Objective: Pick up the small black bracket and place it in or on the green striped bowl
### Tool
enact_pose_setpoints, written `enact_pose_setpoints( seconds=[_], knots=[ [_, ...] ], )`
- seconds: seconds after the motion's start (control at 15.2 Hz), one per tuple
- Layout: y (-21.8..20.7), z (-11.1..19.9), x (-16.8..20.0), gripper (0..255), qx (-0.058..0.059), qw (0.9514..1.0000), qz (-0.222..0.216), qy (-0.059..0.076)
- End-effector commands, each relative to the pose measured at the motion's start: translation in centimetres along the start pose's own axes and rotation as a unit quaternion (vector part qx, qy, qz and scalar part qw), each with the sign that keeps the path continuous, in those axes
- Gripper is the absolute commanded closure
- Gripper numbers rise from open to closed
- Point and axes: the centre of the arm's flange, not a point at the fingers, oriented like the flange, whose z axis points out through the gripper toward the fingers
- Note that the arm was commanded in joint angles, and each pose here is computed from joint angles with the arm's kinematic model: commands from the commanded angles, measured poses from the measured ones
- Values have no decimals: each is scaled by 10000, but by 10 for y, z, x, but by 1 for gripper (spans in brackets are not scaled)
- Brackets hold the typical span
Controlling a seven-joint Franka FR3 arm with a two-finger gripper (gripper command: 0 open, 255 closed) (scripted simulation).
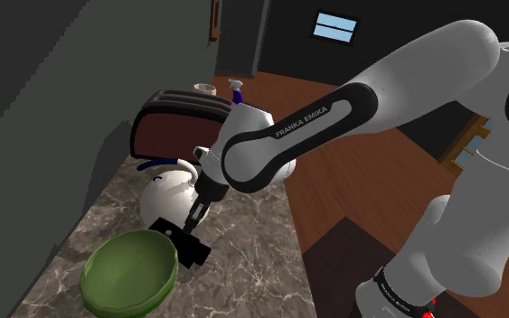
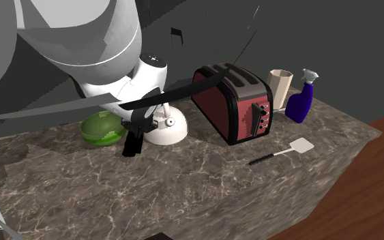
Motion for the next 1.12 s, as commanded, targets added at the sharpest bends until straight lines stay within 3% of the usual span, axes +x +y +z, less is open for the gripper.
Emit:
enact_pose_setpoints(
  seconds=[0.0, 0.26, 0.33, 0.46, 0.53, 1.06],
  knots=[
    [0, 0, 0, 255, 1, 10000, -1, -1],
    [0, 0, 0, 255, 1, 10000, -1, -1],
    [0, 0, 0, 0, 1, 10000, -1, -1],
    [-37, 8, 0, 0, -732, 9946, -129, -722],
    [-51, 12, 0, 0, -1010, 9897, -178, -996],
    [-43, 51, -8, 0, -1010, 9897, -178, -996]
  ],
)
